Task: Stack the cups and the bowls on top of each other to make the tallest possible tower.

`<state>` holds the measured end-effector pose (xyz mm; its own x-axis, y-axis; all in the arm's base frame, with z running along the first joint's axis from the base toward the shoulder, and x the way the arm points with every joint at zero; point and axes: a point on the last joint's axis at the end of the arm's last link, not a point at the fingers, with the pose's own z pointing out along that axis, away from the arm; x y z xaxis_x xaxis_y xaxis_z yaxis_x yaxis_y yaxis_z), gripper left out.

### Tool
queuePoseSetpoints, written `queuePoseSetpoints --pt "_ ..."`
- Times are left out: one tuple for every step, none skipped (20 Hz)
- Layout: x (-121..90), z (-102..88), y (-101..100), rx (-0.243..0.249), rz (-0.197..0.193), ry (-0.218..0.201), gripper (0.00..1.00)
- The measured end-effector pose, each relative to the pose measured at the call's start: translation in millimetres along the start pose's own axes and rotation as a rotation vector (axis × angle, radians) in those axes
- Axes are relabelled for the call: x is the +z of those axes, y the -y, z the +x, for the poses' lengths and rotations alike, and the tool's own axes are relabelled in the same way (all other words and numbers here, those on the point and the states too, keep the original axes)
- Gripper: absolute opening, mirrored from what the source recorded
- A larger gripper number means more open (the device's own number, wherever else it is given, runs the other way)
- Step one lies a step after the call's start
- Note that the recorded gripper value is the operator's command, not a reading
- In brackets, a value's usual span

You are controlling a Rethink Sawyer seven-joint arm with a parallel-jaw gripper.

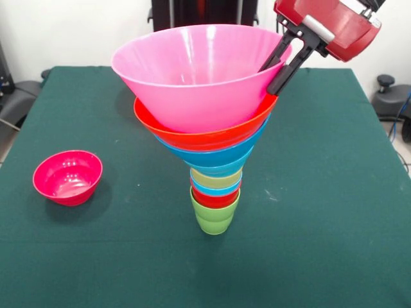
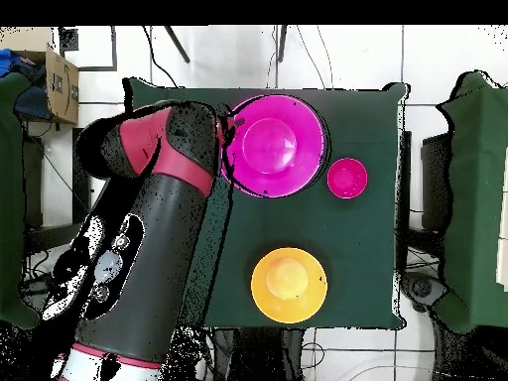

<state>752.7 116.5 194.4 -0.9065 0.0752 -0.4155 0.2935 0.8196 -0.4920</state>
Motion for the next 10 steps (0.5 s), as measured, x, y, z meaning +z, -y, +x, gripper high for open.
queuePoseSetpoints --pt "0.5 0.5 -0.3 -0.001 0.0 -0.001 0.0" --pt "1.1 1.1 -1.0 -0.002 0.001 -0.002 0.0" --pt "1.5 1.5 -1.3 -0.003 0.001 -0.002 0.0" --pt "1.7 1.7 -1.6 -0.003 0.001 -0.003 0.0" --pt "1.8 1.9 -1.7 -0.004 0.001 -0.003 0.0" --pt "1.8 1.9 -1.8 -0.004 0.001 -0.003 0.0" --pt "1.7 1.9 -1.9 -0.004 0.001 -0.002 0.0" --pt "1.5 1.9 -2.0 -0.004 0.001 -0.002 0.0" --pt "1.6 2.0 -2.0 -0.004 0.001 -0.002 0.0" --pt "1.6 2.0 -2.1 -0.004 0.001 -0.002 0.0"
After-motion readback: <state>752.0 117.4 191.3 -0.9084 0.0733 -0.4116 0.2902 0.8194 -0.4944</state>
